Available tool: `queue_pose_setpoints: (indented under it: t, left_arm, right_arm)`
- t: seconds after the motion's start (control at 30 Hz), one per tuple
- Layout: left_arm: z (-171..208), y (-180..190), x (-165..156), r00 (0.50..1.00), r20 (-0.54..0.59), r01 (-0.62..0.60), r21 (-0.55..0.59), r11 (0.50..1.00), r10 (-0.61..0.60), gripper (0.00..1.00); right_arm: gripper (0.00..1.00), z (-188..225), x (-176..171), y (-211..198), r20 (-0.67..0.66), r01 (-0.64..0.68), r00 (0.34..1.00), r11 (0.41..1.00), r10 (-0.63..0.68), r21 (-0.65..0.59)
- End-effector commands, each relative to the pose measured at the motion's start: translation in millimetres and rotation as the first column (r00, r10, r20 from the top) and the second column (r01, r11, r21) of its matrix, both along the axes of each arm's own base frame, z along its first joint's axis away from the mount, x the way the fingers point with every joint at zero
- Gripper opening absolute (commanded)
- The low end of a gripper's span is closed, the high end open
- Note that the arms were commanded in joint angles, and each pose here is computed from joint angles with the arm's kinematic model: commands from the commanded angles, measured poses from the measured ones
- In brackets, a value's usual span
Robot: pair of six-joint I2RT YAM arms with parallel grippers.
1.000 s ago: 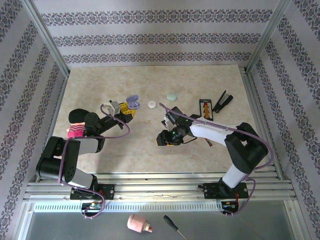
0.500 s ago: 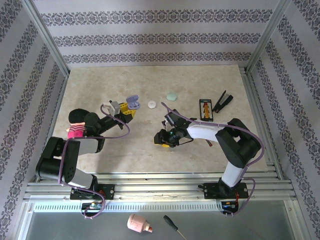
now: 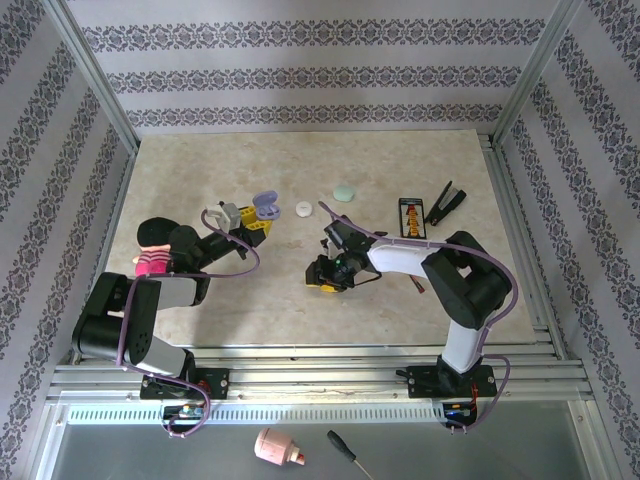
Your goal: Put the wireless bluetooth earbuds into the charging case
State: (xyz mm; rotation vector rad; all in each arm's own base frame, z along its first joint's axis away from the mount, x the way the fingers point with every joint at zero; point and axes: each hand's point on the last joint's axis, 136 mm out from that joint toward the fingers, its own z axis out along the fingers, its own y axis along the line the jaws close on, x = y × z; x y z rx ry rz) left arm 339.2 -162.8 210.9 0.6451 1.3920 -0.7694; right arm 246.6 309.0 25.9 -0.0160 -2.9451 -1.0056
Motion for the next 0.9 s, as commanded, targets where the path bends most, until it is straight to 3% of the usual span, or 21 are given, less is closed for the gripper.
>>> queue_pose_setpoints:
  t: [0.0,0.27,0.63,0.87]
  left_arm:
    - [6.0,1.1,-3.3,0.999,0.038,0.012,-0.008,1.000,-0.012,0.19]
    - [5.4,1.5,-3.7,0.999,0.038,0.011,-0.008,1.000,-0.011,0.19]
    - [4.4,1.5,-4.6,0.999,0.033,0.012,-0.010,1.000,-0.012,0.19]
    - [5.4,0.9,-4.6,0.999,0.035,0.016,-0.016,1.000,-0.015,0.19]
  right_arm:
    - [0.44,2.2,24.5,1.8,0.074,0.025,0.997,1.000,-0.024,-0.014]
    - [0.43,4.7,25.7,-8.8,0.099,0.040,0.995,0.998,-0.035,-0.053]
    - [0.40,6.4,33.9,1.9,0.082,0.087,0.992,0.993,-0.094,0.079]
    - [0.40,-1.3,33.0,1.9,0.065,0.084,0.994,0.993,-0.090,0.081]
